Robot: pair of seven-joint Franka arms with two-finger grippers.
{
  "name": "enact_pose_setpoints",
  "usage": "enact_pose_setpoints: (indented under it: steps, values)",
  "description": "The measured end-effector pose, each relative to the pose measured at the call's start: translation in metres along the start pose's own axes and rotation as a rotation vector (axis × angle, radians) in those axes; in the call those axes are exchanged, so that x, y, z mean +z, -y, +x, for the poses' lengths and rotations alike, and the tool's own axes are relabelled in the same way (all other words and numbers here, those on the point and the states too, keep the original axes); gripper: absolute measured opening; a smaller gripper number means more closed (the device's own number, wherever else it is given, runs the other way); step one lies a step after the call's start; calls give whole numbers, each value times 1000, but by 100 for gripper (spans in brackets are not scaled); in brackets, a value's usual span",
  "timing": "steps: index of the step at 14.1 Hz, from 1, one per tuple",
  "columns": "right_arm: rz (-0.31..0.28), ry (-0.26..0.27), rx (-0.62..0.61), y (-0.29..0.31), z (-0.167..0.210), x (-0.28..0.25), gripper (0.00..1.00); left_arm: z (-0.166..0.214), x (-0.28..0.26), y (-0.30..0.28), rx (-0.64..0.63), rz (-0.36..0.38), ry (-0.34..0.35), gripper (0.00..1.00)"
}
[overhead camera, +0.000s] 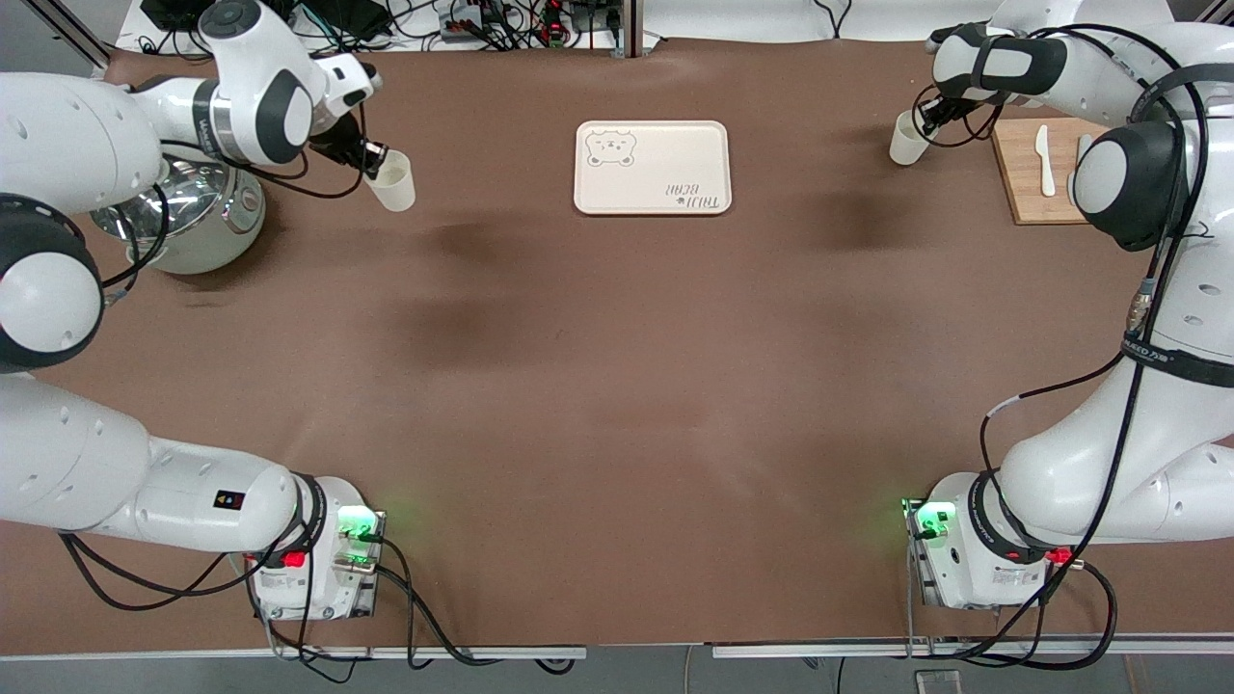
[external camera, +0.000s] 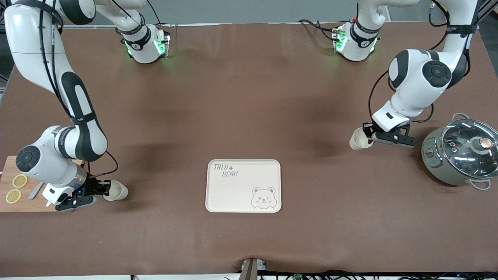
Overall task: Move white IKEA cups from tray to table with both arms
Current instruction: 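Set the cup beside the cutting board with the right gripper and release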
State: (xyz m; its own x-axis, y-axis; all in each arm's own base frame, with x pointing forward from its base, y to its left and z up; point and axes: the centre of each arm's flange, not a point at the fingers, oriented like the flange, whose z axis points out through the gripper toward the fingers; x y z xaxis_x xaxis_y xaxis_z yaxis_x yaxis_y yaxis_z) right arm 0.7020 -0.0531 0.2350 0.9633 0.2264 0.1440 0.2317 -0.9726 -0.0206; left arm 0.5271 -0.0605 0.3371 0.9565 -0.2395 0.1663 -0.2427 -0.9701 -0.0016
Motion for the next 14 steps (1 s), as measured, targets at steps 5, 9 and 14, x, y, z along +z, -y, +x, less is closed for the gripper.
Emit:
enact_pose_setpoints:
  steps: [5,9,14]
  values:
    - [16,0,17,1,-2,2,49,-11,24,41,18,1,-11,3]
    - [17,-5,16,2,0,-1,90,-13,52,44,12,-47,-31,3]
    - [15,-36,6,6,10,-36,100,-13,85,34,20,-45,-43,3]
